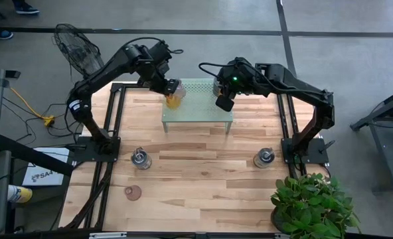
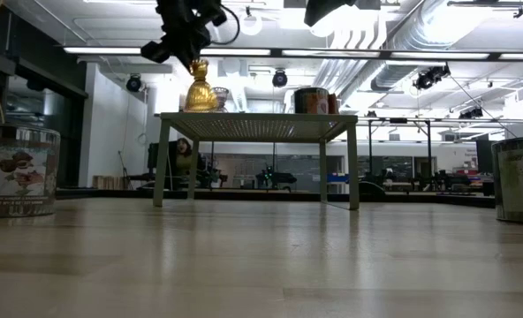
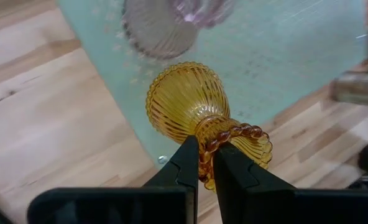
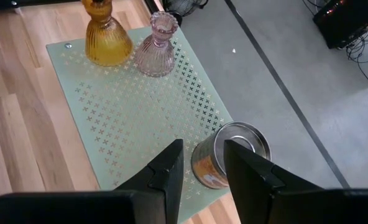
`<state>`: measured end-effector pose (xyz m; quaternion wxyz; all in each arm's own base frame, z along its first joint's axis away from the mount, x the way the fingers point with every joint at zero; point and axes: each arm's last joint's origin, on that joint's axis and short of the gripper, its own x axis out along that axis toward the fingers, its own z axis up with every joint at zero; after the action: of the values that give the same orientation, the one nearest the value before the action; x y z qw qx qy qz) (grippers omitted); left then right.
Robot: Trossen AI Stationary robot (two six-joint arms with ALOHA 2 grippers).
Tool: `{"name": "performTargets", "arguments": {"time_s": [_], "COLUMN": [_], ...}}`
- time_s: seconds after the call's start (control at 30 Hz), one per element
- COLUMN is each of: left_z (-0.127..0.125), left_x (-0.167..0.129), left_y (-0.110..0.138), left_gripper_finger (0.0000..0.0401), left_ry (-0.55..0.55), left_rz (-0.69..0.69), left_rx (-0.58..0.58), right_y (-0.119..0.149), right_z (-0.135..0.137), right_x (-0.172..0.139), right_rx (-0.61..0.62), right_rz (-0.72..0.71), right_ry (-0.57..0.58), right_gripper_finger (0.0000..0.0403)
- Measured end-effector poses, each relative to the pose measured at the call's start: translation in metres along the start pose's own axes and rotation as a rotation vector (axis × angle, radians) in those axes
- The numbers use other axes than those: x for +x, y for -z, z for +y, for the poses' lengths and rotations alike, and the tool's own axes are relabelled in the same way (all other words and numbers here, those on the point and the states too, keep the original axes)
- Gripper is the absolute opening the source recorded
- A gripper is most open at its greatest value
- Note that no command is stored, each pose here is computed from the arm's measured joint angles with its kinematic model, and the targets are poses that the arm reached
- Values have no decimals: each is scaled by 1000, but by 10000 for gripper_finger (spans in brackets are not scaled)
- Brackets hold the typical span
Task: Pick & Place candle stick holders
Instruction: Put the yellow glass candle holder on the shelf
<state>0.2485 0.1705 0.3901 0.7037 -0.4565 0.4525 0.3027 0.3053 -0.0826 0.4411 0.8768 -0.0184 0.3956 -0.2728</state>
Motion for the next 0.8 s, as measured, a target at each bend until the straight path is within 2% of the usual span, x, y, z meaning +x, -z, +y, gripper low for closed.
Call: {"name": "performTargets", "arguments": {"time_s": [0.8], "left_z": [-1], "left_x": [17], "left_y": [-8], "left_gripper_finger": [20], "left_ry": [-27], "left_rz": [43], "left_rx": [1], "right_y": [0], "right_z": [0], "right_x": [0], "right_rx": [0], "right_rz": [1], "right_ry": [0], "right_gripper_finger": [110]}}
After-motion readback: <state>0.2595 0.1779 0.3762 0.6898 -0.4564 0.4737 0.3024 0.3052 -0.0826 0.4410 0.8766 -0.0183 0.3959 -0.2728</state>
